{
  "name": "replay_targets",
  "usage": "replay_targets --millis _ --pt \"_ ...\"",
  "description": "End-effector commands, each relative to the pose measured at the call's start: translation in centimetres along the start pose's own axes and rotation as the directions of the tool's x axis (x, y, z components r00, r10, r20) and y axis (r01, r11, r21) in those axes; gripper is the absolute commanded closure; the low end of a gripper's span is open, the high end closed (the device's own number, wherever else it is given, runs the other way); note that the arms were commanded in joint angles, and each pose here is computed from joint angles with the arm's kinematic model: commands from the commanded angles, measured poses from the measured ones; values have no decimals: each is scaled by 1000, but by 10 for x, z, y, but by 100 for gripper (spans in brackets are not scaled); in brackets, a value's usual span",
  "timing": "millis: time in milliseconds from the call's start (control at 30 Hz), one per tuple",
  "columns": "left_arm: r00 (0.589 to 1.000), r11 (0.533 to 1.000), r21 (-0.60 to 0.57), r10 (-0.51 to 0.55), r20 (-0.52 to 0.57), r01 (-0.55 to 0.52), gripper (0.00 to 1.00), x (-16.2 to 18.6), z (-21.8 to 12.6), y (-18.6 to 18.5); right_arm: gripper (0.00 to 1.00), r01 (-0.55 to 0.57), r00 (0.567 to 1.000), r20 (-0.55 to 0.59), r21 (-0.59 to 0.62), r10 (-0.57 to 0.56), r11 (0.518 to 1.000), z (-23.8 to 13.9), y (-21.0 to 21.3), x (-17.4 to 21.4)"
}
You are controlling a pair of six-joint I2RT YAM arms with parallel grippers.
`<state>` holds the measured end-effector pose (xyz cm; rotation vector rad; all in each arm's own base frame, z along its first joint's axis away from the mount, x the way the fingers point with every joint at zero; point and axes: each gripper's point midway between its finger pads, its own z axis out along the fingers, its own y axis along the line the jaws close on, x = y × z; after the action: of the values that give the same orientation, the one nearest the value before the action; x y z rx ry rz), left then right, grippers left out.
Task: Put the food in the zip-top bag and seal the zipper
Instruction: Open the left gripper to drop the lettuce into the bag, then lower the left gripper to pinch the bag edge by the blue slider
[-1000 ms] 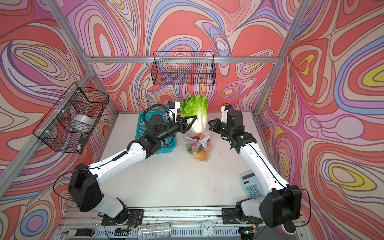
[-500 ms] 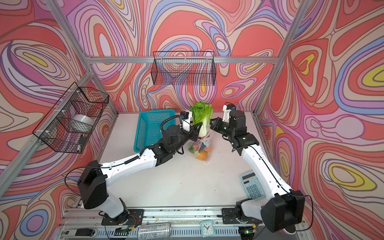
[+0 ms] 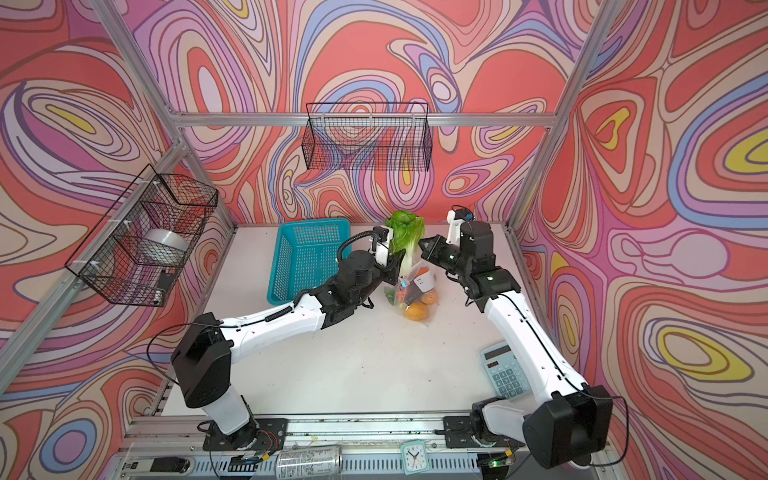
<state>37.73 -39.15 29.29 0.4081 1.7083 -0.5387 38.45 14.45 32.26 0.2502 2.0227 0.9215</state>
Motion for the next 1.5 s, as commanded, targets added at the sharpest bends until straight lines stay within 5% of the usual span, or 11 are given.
replay_targets --millis 0,200,267,300,633,900,1100,1300,1467 --pt "999 997 71 21 -27 -19 50 -11 -14 -13 100 28 998 48 -2 -28 1000 -4 5 -12" --pt "996 993 113 35 -85 -25 22 -13 -19 -21 100 26 998 55 13 -27 1000 -3 0 -12" --pt "996 993 114 33 -88 -23 1 -17 -20 -22 100 29 998 53 19 -30 999 -3 -1 -11" --pt "996 993 117 32 -86 -22 0 -20 -22 -23 100 29 998 54 22 -30 999 -4 -1 -11" --pt "990 990 131 74 -118 -59 0 -49 -45 -16 100 5 998 57 32 -7 999 -1 -12 -10" --pt "976 981 31 -186 -113 191 1 -67 -61 49 100 -2 998 56 16 1 1000 0 -10 -12" --pt "959 965 68 -241 -147 253 15 -26 -78 39 100 -6 997 72 41 3 999 0 -14 -15" --pt "995 997 31 -71 -70 73 18 17 -100 -9 100 -37 996 89 70 31 997 3 -20 -20" --pt "996 996 17 -87 7 87 18 45 -88 -23 100 -55 994 102 81 46 995 5 -24 -21"
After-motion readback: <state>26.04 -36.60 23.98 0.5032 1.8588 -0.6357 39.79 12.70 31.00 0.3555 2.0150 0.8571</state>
